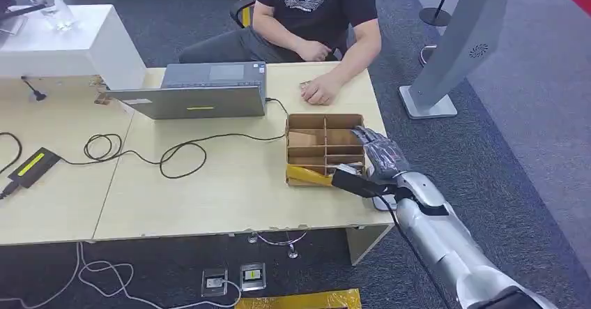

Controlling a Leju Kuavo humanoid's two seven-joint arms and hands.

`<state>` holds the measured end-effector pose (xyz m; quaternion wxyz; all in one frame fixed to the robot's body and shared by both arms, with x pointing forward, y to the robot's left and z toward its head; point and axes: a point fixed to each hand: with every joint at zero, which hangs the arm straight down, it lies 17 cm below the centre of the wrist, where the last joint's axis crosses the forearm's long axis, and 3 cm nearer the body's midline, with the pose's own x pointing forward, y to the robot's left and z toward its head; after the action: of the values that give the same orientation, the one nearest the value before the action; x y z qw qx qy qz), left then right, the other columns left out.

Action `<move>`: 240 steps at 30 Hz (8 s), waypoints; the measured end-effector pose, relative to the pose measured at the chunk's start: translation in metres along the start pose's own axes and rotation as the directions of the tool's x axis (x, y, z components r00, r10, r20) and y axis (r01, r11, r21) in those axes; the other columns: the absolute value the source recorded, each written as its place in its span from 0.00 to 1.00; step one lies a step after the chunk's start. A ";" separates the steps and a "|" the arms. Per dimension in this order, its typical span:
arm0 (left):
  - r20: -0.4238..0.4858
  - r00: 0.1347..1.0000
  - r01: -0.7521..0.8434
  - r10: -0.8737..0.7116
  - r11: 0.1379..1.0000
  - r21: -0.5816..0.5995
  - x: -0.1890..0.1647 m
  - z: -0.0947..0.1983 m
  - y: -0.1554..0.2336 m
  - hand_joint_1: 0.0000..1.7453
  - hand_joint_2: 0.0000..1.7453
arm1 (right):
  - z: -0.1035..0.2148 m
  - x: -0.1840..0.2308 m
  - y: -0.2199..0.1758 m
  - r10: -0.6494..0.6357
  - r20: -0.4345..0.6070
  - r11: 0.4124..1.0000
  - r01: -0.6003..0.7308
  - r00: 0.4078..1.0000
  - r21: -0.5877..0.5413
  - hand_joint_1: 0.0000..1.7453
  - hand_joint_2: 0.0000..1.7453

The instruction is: Pass the card to the sensor for recognition and then transmit it.

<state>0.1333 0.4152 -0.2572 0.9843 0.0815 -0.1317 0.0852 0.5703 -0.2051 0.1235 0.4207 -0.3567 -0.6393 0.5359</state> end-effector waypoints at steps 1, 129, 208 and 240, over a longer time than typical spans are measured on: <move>0.000 1.000 0.000 0.000 1.000 0.000 0.000 0.000 0.000 0.00 0.00 | 0.000 0.000 0.000 0.000 -0.001 1.000 0.000 1.000 0.001 1.00 1.00; -0.032 0.998 -0.045 0.046 0.999 0.023 -0.007 -0.001 -0.003 0.00 0.00 | 0.088 -0.054 -0.136 0.031 -0.189 0.991 -0.055 0.981 -0.120 0.00 1.00; -0.033 0.999 0.026 -0.025 0.999 0.020 -0.007 -0.001 -0.005 0.00 0.00 | 0.042 0.029 -0.026 -0.120 -0.143 0.989 0.105 0.983 -0.105 0.00 1.00; -0.034 0.998 0.054 -0.053 0.998 0.023 -0.008 -0.001 -0.002 0.00 0.00 | 0.019 0.037 -0.018 -0.088 -0.102 0.993 0.078 0.991 -0.093 0.00 1.00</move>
<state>0.1262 0.4125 -0.2604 0.9872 0.0952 -0.1119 0.0617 0.5385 -0.1819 0.1460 0.4595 -0.3760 -0.6537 0.4693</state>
